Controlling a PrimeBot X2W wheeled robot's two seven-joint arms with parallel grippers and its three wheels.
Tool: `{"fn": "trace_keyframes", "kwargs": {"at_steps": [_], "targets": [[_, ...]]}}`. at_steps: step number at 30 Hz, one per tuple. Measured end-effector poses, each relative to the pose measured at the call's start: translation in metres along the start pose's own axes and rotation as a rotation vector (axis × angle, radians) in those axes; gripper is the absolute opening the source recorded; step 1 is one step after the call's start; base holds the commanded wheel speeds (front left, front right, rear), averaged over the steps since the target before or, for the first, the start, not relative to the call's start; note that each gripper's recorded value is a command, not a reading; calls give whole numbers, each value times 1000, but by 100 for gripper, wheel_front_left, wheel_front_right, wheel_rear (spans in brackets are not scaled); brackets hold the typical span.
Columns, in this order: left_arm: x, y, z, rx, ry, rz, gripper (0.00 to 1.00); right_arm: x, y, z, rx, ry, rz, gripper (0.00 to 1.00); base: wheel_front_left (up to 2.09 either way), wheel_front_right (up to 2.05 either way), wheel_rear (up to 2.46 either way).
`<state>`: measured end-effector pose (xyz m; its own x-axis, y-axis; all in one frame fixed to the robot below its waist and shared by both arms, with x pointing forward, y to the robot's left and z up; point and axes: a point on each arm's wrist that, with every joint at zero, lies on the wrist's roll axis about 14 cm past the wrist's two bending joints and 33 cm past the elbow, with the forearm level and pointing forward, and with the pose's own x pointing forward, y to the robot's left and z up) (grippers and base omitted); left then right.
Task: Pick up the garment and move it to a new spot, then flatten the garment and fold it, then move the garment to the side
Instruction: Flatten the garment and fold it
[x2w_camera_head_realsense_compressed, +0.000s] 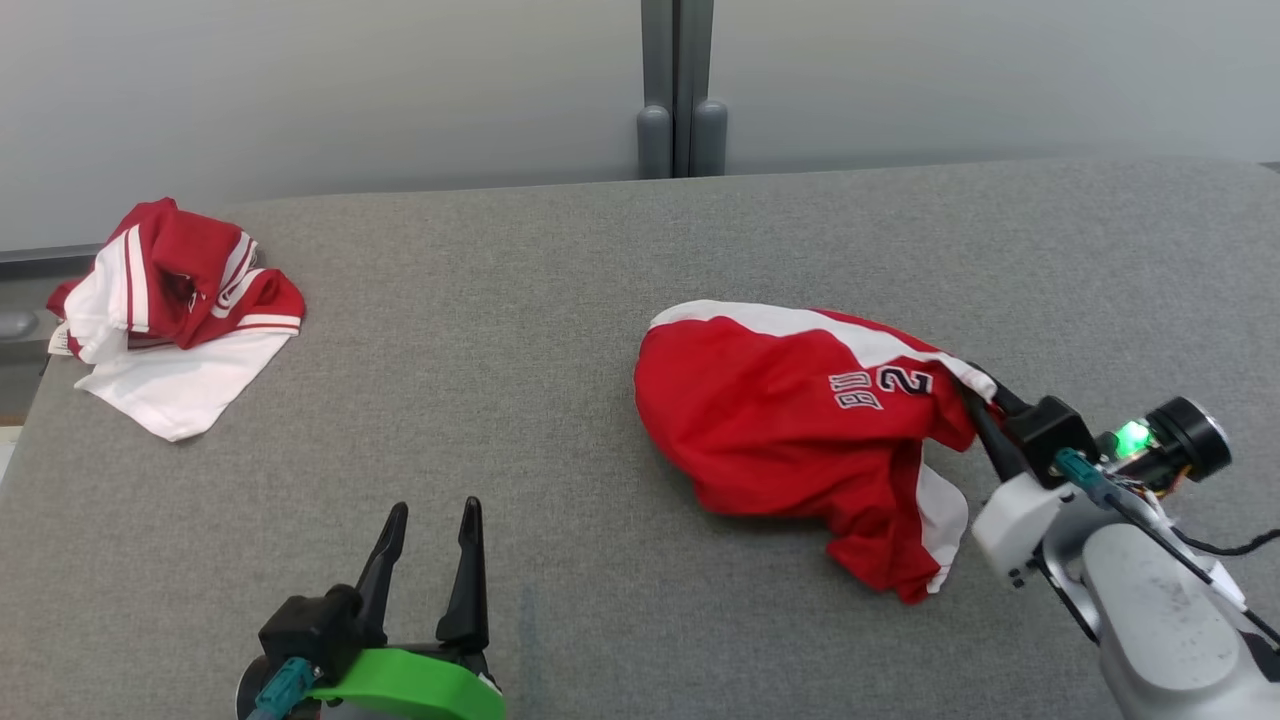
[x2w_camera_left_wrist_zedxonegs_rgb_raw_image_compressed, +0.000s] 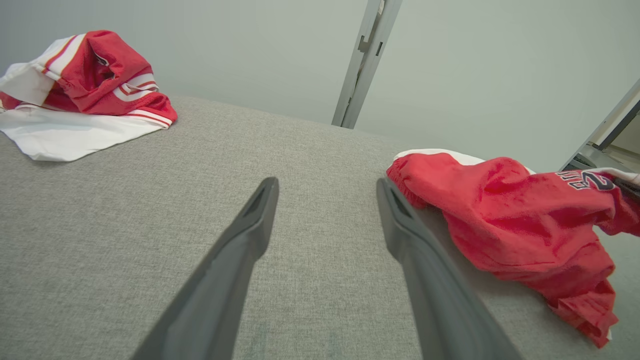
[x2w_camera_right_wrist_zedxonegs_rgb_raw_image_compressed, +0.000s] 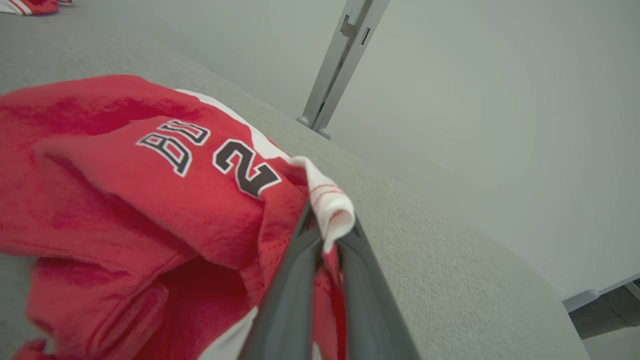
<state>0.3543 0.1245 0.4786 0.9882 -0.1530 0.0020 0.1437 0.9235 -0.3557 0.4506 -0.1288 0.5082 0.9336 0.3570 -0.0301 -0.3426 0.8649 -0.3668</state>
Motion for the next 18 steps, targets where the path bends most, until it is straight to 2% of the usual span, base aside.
{"fn": "trace_keyframes", "kwargs": {"at_steps": [8, 13, 16, 18], "targets": [[-1, -3, -3, -1, 9, -9, 100, -41, -31, -63, 9, 184, -76, 0, 0, 0, 0], [-2, -5, -4, -1, 12, -16, 100, -57, -38, -82, 36, 243, -113, 1, 0, 0, 0], [-5, -5, -6, -2, 17, -15, 100, -62, -39, -86, 56, 255, -134, 27, 0, 0, 0], [-5, -6, -5, -1, 15, -16, 100, -67, -38, -90, 71, 263, -147, 60, 0, 0, 0]]}}
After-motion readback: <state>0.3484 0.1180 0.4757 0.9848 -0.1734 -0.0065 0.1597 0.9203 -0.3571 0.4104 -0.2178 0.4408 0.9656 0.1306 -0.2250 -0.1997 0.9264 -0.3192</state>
